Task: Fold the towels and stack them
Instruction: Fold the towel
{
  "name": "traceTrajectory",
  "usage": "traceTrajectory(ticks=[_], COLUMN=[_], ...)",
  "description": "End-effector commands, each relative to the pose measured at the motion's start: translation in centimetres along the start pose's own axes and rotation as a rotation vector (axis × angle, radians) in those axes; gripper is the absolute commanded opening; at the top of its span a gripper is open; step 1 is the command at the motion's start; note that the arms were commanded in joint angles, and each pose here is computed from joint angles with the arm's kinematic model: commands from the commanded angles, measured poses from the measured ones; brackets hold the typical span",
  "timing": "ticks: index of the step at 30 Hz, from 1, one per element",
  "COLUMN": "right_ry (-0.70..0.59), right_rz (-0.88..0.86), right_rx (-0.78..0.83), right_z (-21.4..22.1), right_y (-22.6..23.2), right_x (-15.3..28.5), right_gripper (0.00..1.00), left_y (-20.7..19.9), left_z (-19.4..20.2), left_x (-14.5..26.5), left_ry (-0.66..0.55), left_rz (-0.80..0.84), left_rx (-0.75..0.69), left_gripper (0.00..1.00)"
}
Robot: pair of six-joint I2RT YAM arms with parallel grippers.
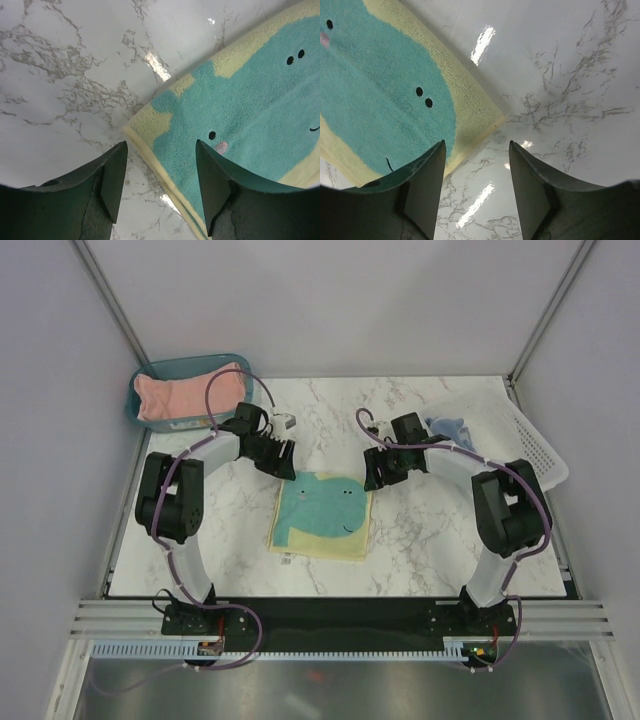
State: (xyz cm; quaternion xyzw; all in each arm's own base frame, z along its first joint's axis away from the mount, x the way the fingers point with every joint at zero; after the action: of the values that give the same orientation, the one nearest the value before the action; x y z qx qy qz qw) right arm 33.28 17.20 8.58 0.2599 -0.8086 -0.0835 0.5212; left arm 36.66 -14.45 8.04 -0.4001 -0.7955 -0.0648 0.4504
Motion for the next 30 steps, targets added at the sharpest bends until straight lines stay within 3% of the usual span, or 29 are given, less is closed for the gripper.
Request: traceTrajectory(ticks=[1,9,23,30], right_ry=[0.008,0.019,0.035,0.023], right_rz=[-0.068,-0.084,-0.096,-0.124], right_rx=[0.052,0.059,0.064,0.082], right_z=[-1.1,-1.7,-1.6,-2.0], right_y=[0.3,-0.4,-0.8,-0.6], right_x=[-0.2,-1.1,-1.7,-1.9], right_gripper=[0.6,0.58,0.54,0.5], left_y=[1.1,2.2,2.8,2.7], left_z=[-1.7,-2.3,-1.3,-1.7], left_x=[-0.1,-0.6,-1.7,-1.9], left_ry=[-0.053,-0.067,-0.027,-0.012], left_rz=[-0.032,-0.065,-0.035,0.016], left_rx=[-0.138,-0.198,-0.289,-0.303], left_gripper=[0.64,0.55,0.53,0.29])
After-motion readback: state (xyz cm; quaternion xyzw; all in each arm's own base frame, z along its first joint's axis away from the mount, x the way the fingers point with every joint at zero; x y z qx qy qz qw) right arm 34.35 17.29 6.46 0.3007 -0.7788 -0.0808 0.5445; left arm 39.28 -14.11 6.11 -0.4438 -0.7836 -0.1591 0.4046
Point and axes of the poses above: each gripper's point midway between its finger pads, its own x axis back along the fingers, its own y axis along the line the jaws close on, z = x × y, the point moved 5 cm from there along x, back along the fingers, and after that the axes turned 9 degrees about -x, right-handed, at the moved point
